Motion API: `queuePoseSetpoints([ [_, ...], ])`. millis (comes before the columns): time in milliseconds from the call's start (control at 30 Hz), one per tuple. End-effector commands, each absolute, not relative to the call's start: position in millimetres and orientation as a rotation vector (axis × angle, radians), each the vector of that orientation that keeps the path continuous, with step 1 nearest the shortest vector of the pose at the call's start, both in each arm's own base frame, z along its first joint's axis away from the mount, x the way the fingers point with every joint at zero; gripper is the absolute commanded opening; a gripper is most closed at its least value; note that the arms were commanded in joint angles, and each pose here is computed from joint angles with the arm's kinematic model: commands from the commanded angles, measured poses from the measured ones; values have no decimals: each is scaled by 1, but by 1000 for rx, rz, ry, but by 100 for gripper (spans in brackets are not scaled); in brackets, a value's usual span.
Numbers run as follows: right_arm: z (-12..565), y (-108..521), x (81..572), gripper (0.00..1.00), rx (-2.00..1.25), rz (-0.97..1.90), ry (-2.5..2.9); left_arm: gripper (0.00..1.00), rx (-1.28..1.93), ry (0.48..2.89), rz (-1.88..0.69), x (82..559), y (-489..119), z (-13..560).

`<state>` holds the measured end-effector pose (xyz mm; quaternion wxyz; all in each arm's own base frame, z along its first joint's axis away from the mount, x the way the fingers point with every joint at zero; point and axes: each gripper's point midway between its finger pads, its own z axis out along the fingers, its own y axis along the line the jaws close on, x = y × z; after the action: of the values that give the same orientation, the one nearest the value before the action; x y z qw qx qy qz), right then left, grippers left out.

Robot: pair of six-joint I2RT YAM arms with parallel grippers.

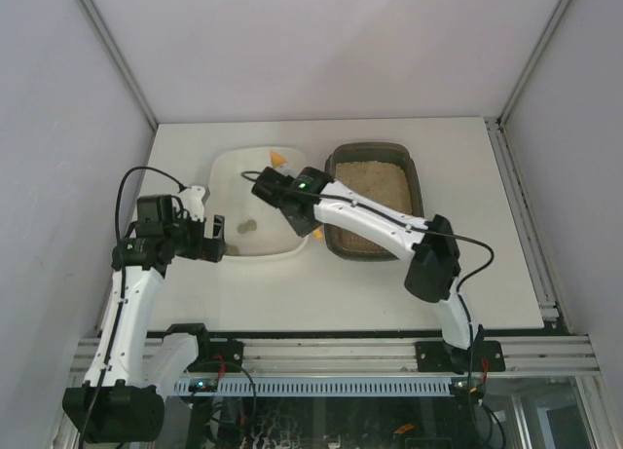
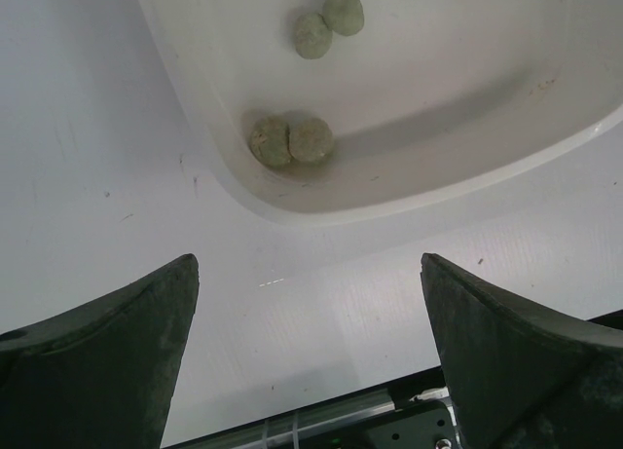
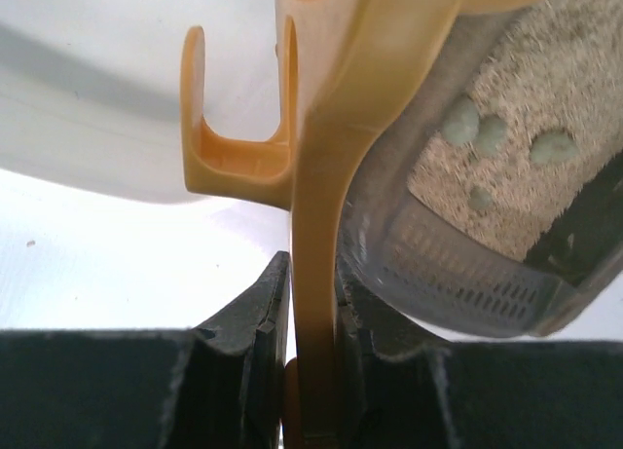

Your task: Clean the litter box

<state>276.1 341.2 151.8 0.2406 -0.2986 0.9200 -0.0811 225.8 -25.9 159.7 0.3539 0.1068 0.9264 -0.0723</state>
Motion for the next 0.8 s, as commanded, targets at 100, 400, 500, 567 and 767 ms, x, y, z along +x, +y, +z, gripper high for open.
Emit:
queuePoseSetpoints([
  [100, 244, 263, 261, 0, -412, 19, 2564, 100, 340, 2371, -301, 259, -64, 191],
  [400, 196, 168, 193, 0, 132, -25, 3108, 100, 282, 2279, -739, 333, -171, 262],
  [500, 186, 160, 190, 0, 248, 14, 3190, 100, 175, 2259, -770, 355, -190, 277],
  [567, 182, 161, 190, 0, 298, 70, 3249, 100, 93, 2254, -761, 364, -197, 282],
  [767, 177, 162, 207, 0, 378, 118, 3280, 100, -44, 2302, -736, 370, -208, 275],
])
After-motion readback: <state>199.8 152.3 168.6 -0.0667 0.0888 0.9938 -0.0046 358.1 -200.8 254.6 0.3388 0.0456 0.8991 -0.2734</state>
